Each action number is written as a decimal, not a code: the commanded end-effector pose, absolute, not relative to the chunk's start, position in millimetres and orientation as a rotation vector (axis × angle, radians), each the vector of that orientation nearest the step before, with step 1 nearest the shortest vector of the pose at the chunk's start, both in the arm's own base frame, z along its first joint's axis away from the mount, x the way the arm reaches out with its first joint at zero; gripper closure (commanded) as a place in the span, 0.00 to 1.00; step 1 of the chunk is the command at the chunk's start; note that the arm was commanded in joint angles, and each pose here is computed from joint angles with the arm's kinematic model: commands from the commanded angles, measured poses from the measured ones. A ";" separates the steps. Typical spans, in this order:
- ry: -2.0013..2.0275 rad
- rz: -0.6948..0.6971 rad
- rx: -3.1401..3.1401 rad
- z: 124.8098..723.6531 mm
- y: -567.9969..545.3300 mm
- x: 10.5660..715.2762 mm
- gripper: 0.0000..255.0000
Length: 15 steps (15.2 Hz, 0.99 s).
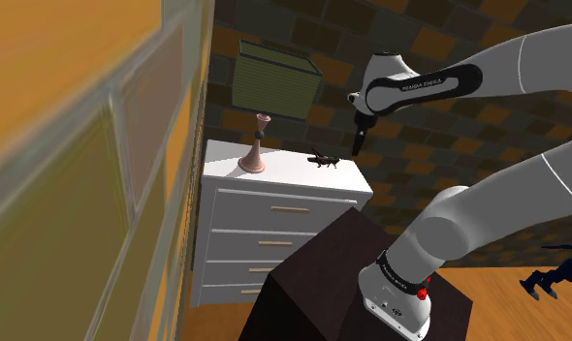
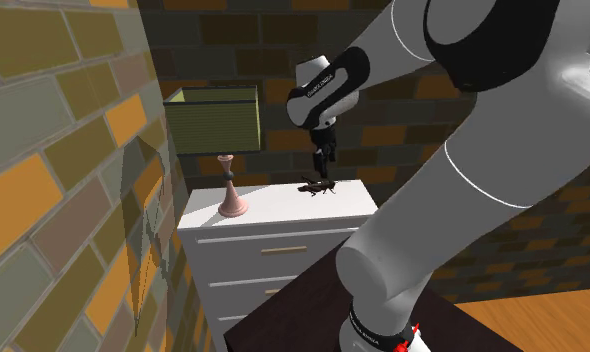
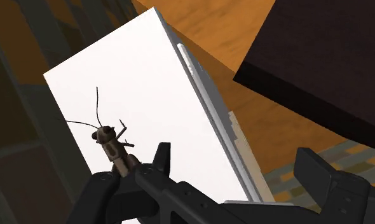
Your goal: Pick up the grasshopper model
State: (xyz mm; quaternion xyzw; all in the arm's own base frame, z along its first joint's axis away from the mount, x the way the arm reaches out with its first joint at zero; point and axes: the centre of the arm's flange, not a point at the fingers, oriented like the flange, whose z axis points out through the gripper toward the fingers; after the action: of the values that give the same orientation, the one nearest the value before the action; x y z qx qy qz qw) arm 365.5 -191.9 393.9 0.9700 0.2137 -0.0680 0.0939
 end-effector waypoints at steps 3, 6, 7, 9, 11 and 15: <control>0.733 -0.192 2.846 361.2 -224.1 391.5 0.00; 0.804 -0.187 2.822 336.4 -247.6 409.2 0.00; 0.828 -0.186 2.814 328.1 -255.2 415.3 0.00; 0.875 -0.182 2.797 311.6 -270.1 427.9 0.00; 0.921 -0.179 2.779 295.1 -284.6 441.1 0.00; 1.014 -0.172 2.742 262.0 -312.3 468.7 0.00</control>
State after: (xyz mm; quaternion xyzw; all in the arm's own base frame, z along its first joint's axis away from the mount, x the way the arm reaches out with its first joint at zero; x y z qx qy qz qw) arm 461.5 -304.6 272.9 0.9343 0.3353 -0.0594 0.1057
